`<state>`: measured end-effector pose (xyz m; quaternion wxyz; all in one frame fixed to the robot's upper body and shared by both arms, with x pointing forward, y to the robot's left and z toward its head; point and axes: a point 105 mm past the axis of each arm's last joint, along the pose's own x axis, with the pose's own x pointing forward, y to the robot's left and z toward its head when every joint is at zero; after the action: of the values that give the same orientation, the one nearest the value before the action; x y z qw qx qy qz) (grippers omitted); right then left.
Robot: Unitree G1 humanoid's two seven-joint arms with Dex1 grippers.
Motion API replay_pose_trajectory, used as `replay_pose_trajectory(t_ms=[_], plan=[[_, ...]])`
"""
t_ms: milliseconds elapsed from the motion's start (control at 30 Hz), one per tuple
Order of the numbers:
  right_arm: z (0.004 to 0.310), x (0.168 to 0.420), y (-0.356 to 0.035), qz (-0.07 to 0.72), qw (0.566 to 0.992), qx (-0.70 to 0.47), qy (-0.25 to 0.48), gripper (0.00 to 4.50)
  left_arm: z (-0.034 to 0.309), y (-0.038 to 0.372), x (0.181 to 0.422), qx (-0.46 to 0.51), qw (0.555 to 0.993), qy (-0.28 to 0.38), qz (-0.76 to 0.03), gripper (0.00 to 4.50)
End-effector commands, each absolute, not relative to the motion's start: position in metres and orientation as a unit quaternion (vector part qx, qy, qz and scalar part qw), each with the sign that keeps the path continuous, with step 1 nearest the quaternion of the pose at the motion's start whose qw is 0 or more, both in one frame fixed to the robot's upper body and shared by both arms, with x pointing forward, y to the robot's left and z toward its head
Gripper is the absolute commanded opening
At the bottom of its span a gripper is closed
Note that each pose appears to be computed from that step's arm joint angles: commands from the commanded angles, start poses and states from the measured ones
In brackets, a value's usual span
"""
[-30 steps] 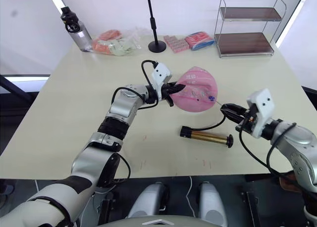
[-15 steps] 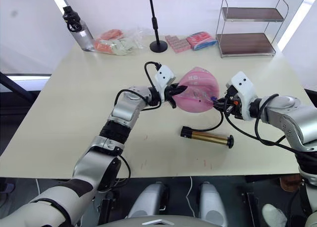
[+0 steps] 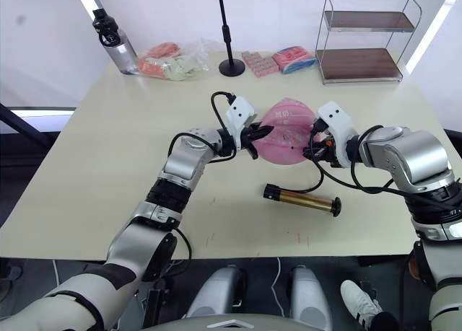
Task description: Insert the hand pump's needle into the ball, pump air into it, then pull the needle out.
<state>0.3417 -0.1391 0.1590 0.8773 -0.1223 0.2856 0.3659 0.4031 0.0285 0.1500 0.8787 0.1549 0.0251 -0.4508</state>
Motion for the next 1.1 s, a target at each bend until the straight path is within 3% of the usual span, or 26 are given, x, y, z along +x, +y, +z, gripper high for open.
replay_pose_trajectory(t_ms=[33,1100], plan=[[0.165,0.345,-0.137,0.359,0.883,-0.125,0.277,0.32,0.143,0.025,0.400,0.163,0.874,0.036,-0.456,0.01],[0.155,0.344,-0.132,0.386,0.869,-0.159,0.267,0.32,0.136,0.025,0.399,0.160,0.875,0.047,-0.454,0.01]])
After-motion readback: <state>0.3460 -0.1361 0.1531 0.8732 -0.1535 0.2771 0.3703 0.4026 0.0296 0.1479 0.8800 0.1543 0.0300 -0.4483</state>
